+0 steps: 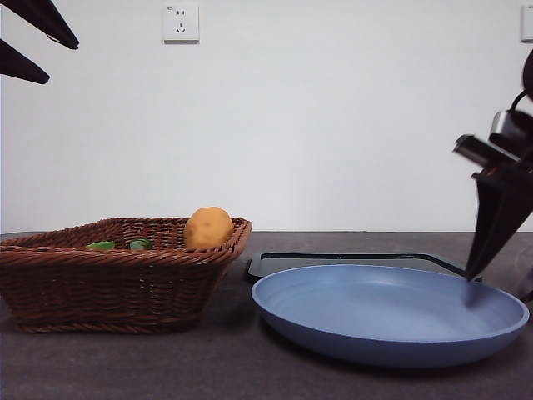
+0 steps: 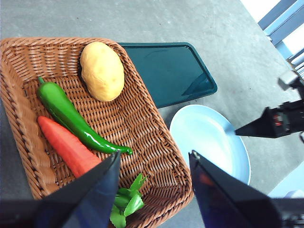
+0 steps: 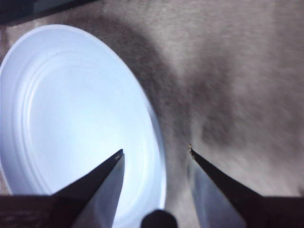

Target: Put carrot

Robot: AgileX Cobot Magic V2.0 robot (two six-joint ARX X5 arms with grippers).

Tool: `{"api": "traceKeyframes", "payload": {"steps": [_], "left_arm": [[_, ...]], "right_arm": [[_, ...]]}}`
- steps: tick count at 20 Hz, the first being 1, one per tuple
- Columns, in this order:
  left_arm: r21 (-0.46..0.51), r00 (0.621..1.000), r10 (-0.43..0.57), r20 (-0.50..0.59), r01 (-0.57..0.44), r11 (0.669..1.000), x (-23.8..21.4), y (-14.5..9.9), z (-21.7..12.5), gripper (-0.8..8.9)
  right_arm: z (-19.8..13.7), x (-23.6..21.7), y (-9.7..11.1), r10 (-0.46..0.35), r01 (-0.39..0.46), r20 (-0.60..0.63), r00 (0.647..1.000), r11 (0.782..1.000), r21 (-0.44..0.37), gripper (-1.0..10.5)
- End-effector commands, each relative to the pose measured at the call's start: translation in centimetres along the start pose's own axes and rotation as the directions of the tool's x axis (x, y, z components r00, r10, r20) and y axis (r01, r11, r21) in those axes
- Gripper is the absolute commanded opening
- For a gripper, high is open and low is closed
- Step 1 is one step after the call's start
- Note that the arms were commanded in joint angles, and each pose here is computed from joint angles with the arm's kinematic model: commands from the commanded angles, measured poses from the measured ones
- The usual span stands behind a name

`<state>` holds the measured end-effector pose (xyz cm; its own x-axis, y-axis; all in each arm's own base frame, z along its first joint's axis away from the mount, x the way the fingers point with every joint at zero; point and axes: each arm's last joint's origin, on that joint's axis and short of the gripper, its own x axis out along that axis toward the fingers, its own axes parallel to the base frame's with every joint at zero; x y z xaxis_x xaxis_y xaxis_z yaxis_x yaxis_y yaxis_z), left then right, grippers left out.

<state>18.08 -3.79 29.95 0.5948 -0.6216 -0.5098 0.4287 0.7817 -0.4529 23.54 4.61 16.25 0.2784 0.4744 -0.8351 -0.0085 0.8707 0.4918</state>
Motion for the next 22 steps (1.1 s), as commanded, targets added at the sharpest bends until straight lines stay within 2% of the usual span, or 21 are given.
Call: {"api": "traceKeyframes", "payload": {"steps": [1, 5, 8, 10, 12, 15, 18, 20, 22], "left_arm": [[0.003, 1.000, -0.005, 0.007, 0.005, 1.000, 0.0, -0.2, 0.3, 2.59], [0.003, 1.000, -0.004, 0.009, 0.004, 1.000, 0.0, -0.2, 0.4, 2.60], [0.002, 1.000, -0.006, 0.007, 0.006, 1.000, 0.0, -0.2, 0.3, 2.64], [-0.042, 1.000, -0.013, 0.003, 0.013, 0.999, 0.1, -0.3, 0.3, 3.31], [-0.042, 1.000, -0.019, -0.003, 0.018, 0.999, 0.2, -0.6, 0.3, 3.50], [-0.041, 0.998, 0.060, -0.016, -0.060, 0.997, 0.9, -1.0, 0.1, 3.50], [-0.038, 0.983, 0.162, -0.086, -0.166, 0.985, 3.1, -1.3, -0.2, 3.50], [-0.034, 0.961, 0.216, -0.170, -0.225, 0.974, 5.1, -1.5, -0.1, 3.50], [0.009, 0.920, 0.291, -0.262, -0.299, 0.954, 7.5, -1.8, 0.1, 3.50]], "right_arm": [[0.4, 0.9, 0.2, 0.001, -0.001, -0.015, 1.000, 1.000, 0.020, 1.6], [0.3, 1.5, 0.0, -0.009, 0.010, -0.037, 0.999, 1.000, 0.030, 0.1], [0.4, 1.5, -0.1, -0.039, 0.039, -0.020, 0.999, 0.999, 0.036, 0.1], [0.3, 1.1, 0.1, -0.029, 0.029, -0.018, 0.999, 0.999, 0.035, 0.1], [0.0, 0.1, 0.4, -0.027, 0.027, -0.010, 1.000, 0.999, 0.029, 0.1], [-0.7, -2.2, 1.1, -0.022, 0.022, 0.022, 1.000, 1.000, 0.002, 0.1], [-1.5, -4.7, 1.8, -0.002, 0.007, 0.098, 0.995, 0.999, -0.045, 0.1], [-2.0, -6.0, 2.1, 0.008, 0.001, 0.137, 0.991, 0.998, -0.060, 0.1], [-2.3, -6.9, 2.4, 0.019, -0.006, 0.171, 0.985, 0.997, -0.079, 0.1]]}}
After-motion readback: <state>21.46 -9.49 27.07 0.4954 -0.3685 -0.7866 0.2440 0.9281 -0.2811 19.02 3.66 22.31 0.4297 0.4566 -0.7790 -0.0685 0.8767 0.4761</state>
